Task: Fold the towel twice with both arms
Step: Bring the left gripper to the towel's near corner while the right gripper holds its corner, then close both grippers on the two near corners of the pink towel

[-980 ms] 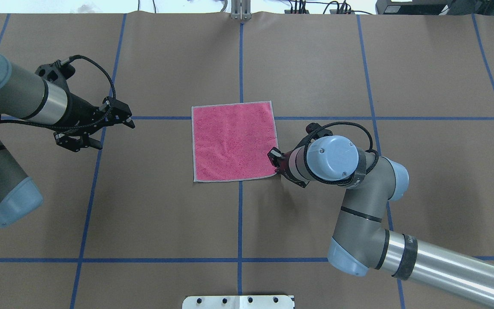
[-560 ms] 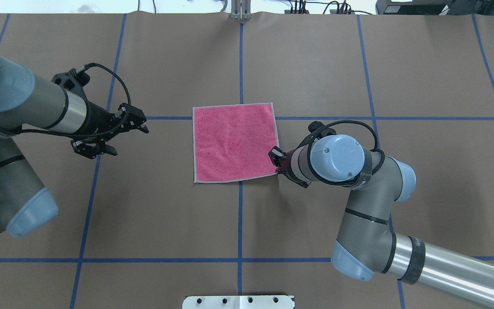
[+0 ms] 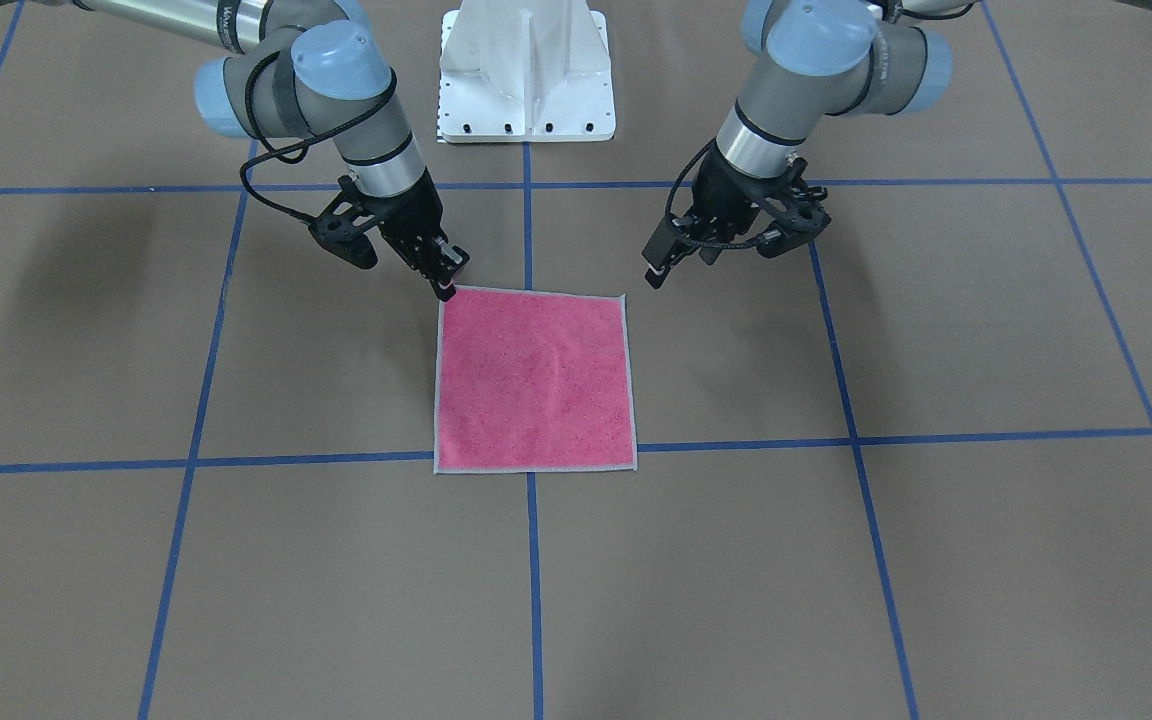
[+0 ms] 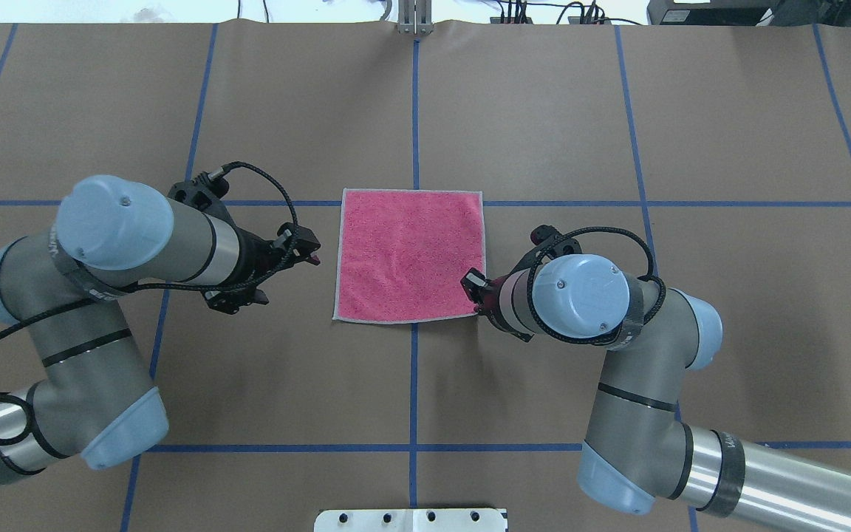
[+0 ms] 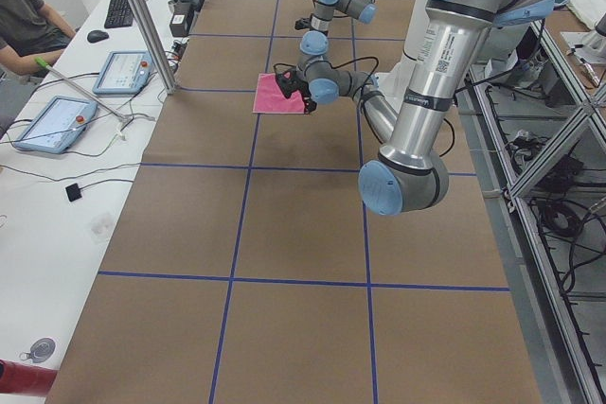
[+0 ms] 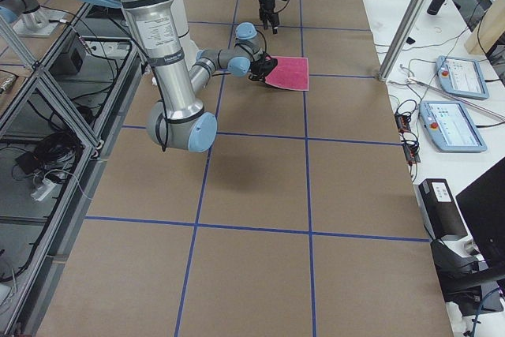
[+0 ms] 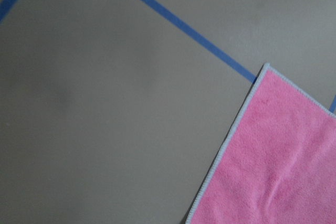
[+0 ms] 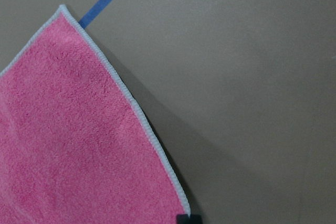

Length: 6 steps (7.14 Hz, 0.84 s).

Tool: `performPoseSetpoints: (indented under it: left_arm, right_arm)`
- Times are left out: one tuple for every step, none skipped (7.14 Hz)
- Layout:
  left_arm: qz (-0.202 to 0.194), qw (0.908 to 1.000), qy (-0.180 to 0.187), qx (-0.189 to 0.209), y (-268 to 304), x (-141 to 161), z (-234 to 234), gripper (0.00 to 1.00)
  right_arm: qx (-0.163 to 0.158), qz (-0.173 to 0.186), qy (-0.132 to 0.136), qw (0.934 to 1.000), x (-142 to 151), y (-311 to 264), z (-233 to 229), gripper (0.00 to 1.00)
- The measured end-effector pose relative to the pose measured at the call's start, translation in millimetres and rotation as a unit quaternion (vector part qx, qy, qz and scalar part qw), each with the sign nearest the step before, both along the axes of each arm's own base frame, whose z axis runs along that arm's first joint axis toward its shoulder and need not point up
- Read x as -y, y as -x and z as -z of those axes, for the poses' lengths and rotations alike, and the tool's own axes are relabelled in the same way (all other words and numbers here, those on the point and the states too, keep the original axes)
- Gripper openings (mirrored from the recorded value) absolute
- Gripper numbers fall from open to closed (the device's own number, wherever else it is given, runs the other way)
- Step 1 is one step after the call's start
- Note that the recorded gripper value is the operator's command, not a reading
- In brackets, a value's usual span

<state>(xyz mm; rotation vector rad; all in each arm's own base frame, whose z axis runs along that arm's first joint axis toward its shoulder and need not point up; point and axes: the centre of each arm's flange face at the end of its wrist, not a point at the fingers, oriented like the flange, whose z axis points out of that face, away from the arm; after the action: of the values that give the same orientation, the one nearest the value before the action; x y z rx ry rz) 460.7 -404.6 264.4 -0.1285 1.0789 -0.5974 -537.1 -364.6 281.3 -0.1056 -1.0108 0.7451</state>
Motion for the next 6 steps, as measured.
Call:
performPoseSetpoints:
  left_arm:
    - [0.001, 1.0000, 0.003, 0.002, -23, -5, 5, 0.91]
    - [0.001, 1.0000, 0.002, 0.007, -40, -11, 4, 0.90]
    - [0.000, 0.9999, 0.000, 0.013, -52, -15, 1, 0.89]
    - [-0.001, 0.9999, -0.001, 0.013, -63, -15, -5, 0.87]
    - [-0.002, 0.9999, -0.004, 0.009, -72, -14, -10, 0.82]
    - [-0.004, 1.0000, -0.005, 0.007, -79, -14, -15, 0.75]
  right_arm:
    - [0.001, -0.001, 0.000, 1.0000, -5, 1, 2, 0.00]
    - [0.001, -0.001, 0.000, 1.0000, -7, -1, 4, 0.00]
    - [0.000, -0.001, 0.001, 1.0000, -9, -3, 6, 0.00]
    - [0.001, -0.001, 0.001, 1.0000, -10, -5, 8, 0.00]
    - [0.001, -0.001, 0.001, 1.0000, -10, -6, 9, 0.00]
    - [-0.001, 0.000, 0.001, 1.0000, -11, -5, 9, 0.00]
